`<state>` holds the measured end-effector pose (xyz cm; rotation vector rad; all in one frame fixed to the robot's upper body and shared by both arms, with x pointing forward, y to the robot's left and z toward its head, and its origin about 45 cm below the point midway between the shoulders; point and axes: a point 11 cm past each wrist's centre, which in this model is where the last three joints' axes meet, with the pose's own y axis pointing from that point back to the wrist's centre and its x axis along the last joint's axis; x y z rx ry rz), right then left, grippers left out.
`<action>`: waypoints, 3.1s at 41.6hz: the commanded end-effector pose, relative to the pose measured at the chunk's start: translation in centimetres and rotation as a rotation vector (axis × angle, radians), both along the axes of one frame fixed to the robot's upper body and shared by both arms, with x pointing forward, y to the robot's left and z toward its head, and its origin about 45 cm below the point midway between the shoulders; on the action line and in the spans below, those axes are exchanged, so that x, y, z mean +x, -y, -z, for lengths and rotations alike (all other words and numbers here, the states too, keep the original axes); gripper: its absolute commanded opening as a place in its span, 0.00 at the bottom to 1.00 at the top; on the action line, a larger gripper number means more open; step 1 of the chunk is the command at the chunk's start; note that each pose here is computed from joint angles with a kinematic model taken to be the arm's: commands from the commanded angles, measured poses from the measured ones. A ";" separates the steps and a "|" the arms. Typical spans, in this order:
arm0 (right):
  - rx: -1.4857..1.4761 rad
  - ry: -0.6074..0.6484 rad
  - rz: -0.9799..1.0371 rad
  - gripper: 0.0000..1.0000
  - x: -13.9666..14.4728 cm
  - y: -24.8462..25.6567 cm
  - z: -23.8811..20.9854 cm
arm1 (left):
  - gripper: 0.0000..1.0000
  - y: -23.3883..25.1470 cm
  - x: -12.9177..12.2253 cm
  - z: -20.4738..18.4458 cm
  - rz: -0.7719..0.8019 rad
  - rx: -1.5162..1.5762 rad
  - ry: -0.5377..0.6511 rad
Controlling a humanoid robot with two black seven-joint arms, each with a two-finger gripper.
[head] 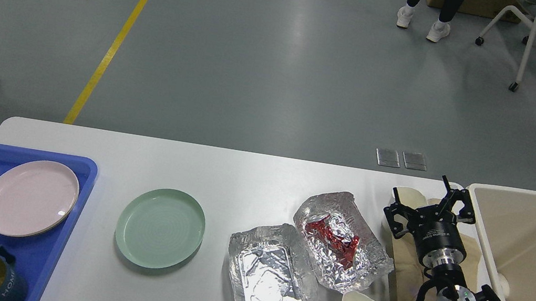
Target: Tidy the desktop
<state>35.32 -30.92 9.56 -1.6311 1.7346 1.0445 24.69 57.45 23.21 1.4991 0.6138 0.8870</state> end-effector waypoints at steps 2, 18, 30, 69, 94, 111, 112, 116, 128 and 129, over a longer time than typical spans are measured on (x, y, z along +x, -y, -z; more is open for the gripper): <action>0.000 0.000 0.001 1.00 0.0 0.0 0.0 | 0.95 4.2 5.6 -4.1 0.192 0.103 -0.018; -0.001 -0.001 -0.001 1.00 0.0 0.0 0.0 | 0.96 22.0 13.0 -12.7 0.527 0.049 0.105; -0.001 -0.001 0.001 1.00 0.0 0.1 0.0 | 0.95 34.1 9.7 -16.3 0.768 -0.026 0.114; 0.000 0.001 0.000 1.00 0.0 0.0 0.0 | 0.90 32.1 8.8 -3.0 0.550 -0.092 0.064; 0.000 0.001 0.000 1.00 0.0 0.0 0.0 | 0.94 26.3 5.9 12.9 0.004 -0.042 0.040; 0.002 0.001 -0.001 1.00 0.0 0.0 0.0 | 0.81 26.9 7.1 15.9 0.051 -0.073 0.105; 0.000 0.001 0.000 1.00 0.0 0.0 0.0 | 0.79 26.9 7.0 16.1 0.056 -0.075 0.106; 0.000 0.000 0.001 1.00 0.0 0.0 0.0 | 0.69 26.9 6.9 16.4 0.086 -0.071 0.106; 0.000 0.000 0.001 1.00 0.0 0.0 0.0 | 0.44 26.9 7.7 16.1 0.141 -0.062 0.127; 0.000 0.000 0.001 1.00 0.0 0.0 0.0 | 0.43 27.0 7.7 16.0 0.141 -0.064 0.127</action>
